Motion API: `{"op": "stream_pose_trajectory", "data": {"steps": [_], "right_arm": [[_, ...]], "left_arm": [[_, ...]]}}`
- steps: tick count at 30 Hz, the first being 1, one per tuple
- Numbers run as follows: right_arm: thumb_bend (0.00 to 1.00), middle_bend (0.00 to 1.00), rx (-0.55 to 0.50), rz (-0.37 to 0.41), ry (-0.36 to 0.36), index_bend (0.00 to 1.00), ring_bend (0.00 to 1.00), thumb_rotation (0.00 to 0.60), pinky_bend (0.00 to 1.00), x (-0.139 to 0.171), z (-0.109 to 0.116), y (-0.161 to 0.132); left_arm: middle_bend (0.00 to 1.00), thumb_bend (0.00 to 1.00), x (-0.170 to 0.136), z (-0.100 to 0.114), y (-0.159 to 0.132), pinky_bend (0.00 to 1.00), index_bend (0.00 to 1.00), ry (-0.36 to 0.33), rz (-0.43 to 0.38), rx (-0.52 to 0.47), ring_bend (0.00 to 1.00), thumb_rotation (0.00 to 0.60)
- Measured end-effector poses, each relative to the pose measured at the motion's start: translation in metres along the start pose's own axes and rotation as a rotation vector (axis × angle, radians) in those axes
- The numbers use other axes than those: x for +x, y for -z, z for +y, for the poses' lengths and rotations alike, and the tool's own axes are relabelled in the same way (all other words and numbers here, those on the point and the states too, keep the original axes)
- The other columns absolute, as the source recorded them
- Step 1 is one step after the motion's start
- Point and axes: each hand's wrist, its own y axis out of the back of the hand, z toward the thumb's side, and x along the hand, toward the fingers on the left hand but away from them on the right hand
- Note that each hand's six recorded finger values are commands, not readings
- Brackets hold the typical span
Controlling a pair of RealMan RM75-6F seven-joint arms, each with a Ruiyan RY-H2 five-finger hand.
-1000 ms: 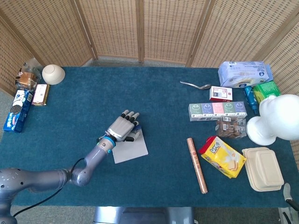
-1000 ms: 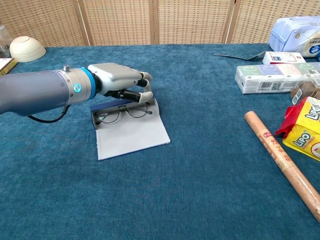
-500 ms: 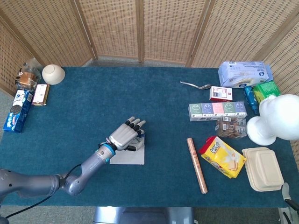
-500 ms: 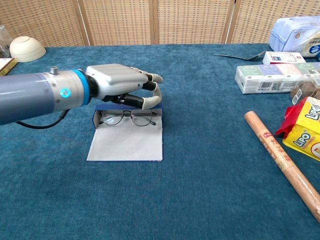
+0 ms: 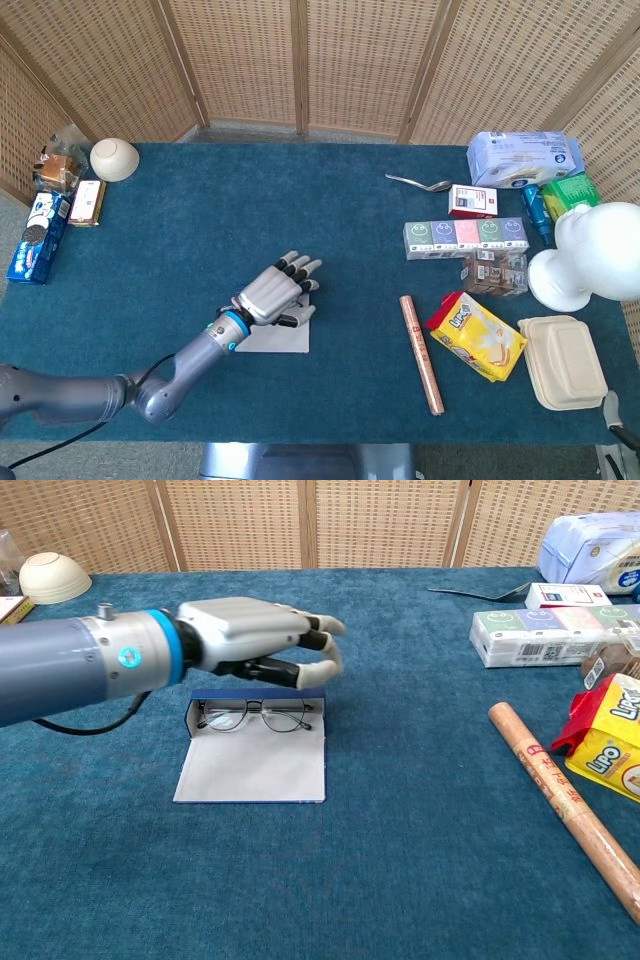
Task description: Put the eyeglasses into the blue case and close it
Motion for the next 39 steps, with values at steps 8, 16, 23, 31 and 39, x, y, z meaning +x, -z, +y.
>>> {"op": "stream_pose_trajectory", "data": {"steps": [8,16,23,31,39], "right_arm": [[0.48,0.14,0.000,-0.023,0.009,0.00,0.13,0.525,0.35,0.007,0.004,0.007],[0.48,0.14,-0.002,-0.031,0.011,0.00,0.13,0.526,0.35,0.009,0.004,0.010],[0.48,0.14,-0.004,-0.018,0.005,0.00,0.13,0.528,0.35,0.006,0.002,0.006],[0.48,0.14,-0.002,-0.002,0.001,0.00,0.13,0.522,0.35,0.004,0.000,0.000],[0.48,0.14,-0.002,0.006,0.002,0.00,0.13,0.516,0.35,0.002,0.000,-0.004]], "left_arm": [[0.00,0.44,0.017,-0.010,-0.024,0.00,0.26,0.034,-0.037,0.013,0.00,0.000],[0.00,0.44,0.024,-0.020,-0.020,0.00,0.28,0.061,-0.009,0.031,0.00,0.000],[0.00,0.44,0.009,-0.024,0.004,0.00,0.30,0.078,0.034,0.050,0.00,0.000],[0.00,0.44,-0.008,-0.029,0.018,0.00,0.30,0.092,0.059,0.050,0.00,0.000],[0.00,0.44,-0.025,-0.028,0.026,0.00,0.30,0.085,0.063,0.039,0.00,0.000]]}}
